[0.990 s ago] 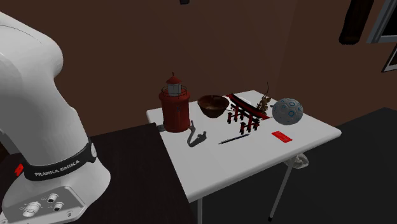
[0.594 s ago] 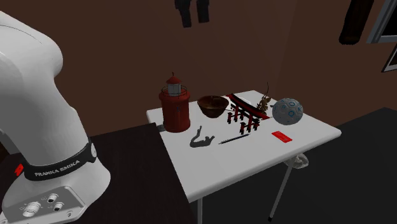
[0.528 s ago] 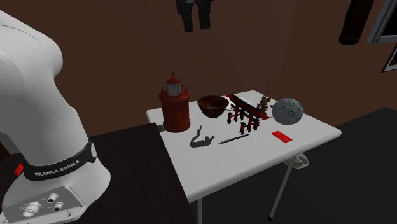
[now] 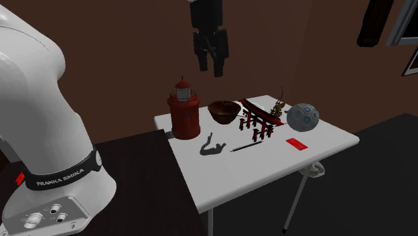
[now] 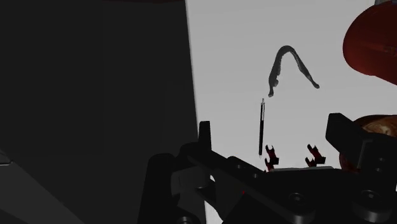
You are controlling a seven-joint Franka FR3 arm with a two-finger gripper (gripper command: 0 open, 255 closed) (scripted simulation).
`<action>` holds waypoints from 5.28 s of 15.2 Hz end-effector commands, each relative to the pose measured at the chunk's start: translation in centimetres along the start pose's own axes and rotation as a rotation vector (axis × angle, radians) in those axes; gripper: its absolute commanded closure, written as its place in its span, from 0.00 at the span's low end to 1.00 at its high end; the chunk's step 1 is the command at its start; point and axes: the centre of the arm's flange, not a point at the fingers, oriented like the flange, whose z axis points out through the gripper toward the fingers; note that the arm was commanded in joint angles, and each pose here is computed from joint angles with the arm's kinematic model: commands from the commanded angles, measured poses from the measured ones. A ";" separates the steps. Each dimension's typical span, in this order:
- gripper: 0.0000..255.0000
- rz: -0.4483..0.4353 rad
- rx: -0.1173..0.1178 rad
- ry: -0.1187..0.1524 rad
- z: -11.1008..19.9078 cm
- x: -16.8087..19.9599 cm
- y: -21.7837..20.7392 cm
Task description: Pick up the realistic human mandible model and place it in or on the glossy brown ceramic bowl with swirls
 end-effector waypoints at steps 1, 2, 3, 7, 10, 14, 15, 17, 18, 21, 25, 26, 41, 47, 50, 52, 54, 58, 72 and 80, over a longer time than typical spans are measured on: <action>0.00 0.002 0.010 -0.012 2.6 0.6 -0.6; 0.00 0.003 0.015 -0.018 3.9 0.9 -0.9; 0.00 0.004 0.019 -0.025 5.1 1.1 -1.2; 0.00 0.008 0.038 -0.052 10.1 2.0 -2.6; 0.00 0.011 0.052 -0.071 13.9 2.6 -3.8; 0.00 0.015 0.071 -0.098 18.9 3.3 -5.4; 0.00 0.016 0.076 -0.104 20.1 3.5 -5.8; 0.00 0.017 0.085 -0.118 22.6 3.8 -6.6; 0.00 0.018 0.090 -0.124 23.8 3.9 -7.0; 0.00 0.019 0.095 -0.132 25.8 4.0 -7.6; 0.00 0.019 0.095 -0.132 27.9 3.7 -7.8; 0.00 0.019 0.095 -0.132 28.4 3.6 -7.8; 1.00 0.019 0.095 -0.132 29.2 3.5 -7.9; 0.00 0.124 0.037 -0.114 29.6 4.0 -9.6; 0.00 0.360 -0.094 -0.074 31.0 5.9 -13.0; 0.00 0.360 -0.094 -0.074 32.0 5.8 -12.9; 0.00 0.360 -0.094 -0.074 33.1 5.7 -12.9; 0.00 0.360 -0.094 -0.074 34.9 5.5 -12.7; 1.00 0.360 -0.094 -0.074 34.9 5.5 -12.7; 1.00 0.360 -0.094 -0.074 32.3 5.7 -12.6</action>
